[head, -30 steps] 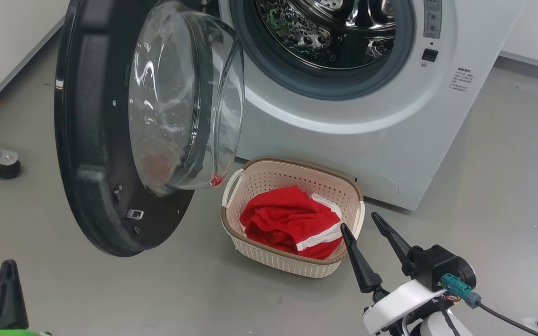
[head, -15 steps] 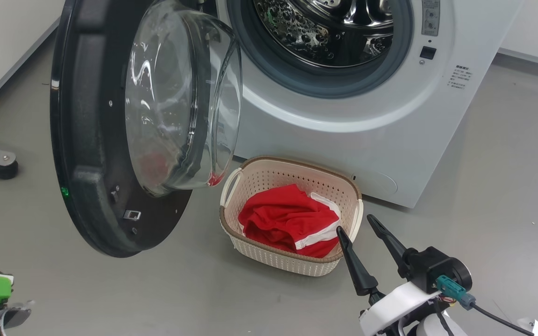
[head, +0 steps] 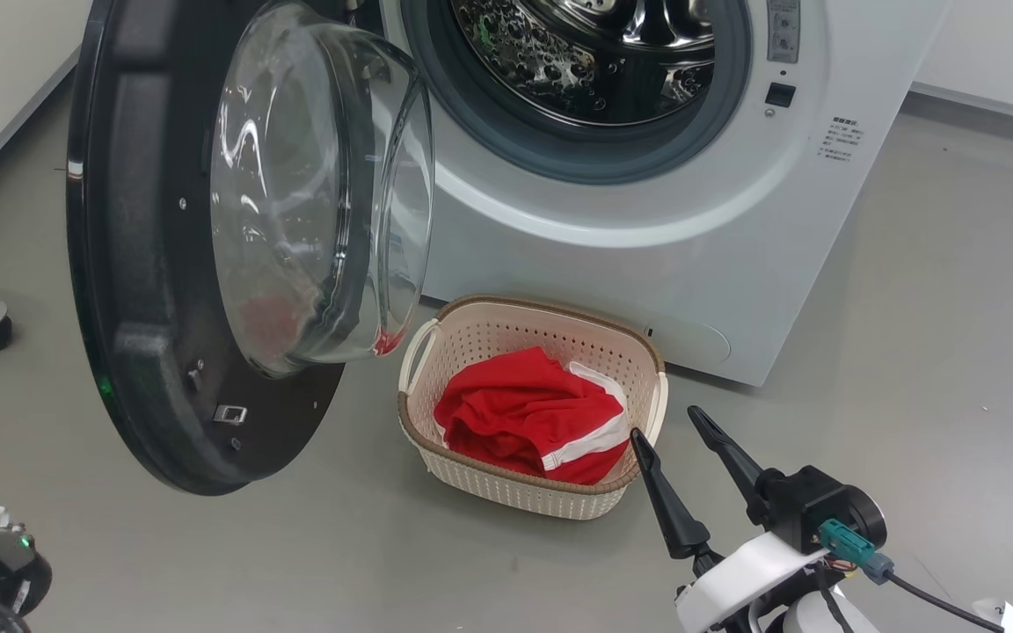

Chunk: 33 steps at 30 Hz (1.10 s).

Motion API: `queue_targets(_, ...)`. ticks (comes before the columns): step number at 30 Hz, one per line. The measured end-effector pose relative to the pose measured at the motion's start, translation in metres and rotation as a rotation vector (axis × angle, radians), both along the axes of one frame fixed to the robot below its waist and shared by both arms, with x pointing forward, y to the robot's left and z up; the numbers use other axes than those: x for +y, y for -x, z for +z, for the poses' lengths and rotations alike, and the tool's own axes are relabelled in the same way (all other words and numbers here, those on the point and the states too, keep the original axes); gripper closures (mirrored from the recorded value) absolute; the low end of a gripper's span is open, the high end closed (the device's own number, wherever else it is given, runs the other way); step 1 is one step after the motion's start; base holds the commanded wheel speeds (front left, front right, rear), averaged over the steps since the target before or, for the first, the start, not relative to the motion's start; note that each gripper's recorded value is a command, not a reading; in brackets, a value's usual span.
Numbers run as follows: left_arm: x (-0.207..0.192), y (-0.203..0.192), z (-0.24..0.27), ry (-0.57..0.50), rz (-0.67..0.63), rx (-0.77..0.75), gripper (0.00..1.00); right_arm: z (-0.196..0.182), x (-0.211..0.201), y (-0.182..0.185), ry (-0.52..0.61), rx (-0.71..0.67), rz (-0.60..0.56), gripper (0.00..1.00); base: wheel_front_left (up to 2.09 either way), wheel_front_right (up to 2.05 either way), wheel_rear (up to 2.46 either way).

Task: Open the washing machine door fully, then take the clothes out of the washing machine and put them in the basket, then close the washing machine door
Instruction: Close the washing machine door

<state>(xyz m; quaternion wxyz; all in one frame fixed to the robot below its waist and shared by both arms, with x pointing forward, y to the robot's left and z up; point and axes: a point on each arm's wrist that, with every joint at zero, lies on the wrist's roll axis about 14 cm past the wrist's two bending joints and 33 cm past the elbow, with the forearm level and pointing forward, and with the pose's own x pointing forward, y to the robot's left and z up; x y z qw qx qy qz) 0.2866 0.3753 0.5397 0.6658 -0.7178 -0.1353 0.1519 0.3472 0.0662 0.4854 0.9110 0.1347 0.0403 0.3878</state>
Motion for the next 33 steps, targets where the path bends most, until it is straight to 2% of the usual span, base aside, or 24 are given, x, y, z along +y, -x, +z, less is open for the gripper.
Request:
queue_targets(3, 0.000, -0.004, 0.006, 0.065, -0.028, -0.039, 1.00, 0.000, -0.001, 0.000, 0.000, -0.001, -0.002, 0.00, 0.00, 0.00, 0.00)
queue_targets(10, -0.001, -0.006, 0.008, 0.135, -0.075, -0.102, 1.00, 0.001, -0.002, 0.000, 0.001, -0.002, -0.006, 0.00, 0.00, 0.00, 0.00)
queue_targets(16, -0.014, -0.014, 0.001, 0.138, -0.156, -0.080, 1.00, 0.000, -0.004, 0.000, 0.001, -0.002, -0.013, 0.00, 0.00, 0.00, 0.00)
queue_targets(22, -0.047, -0.028, -0.019, 0.172, -0.298, -0.025, 1.00, 0.000, -0.007, -0.001, 0.002, 0.001, -0.023, 0.00, 0.00, 0.00, 0.00)
queue_targets(33, -0.078, -0.041, -0.016, 0.162, -0.444, -0.024, 1.00, -0.002, -0.013, -0.003, 0.002, 0.006, -0.041, 0.00, 0.00, 0.00, 0.00)
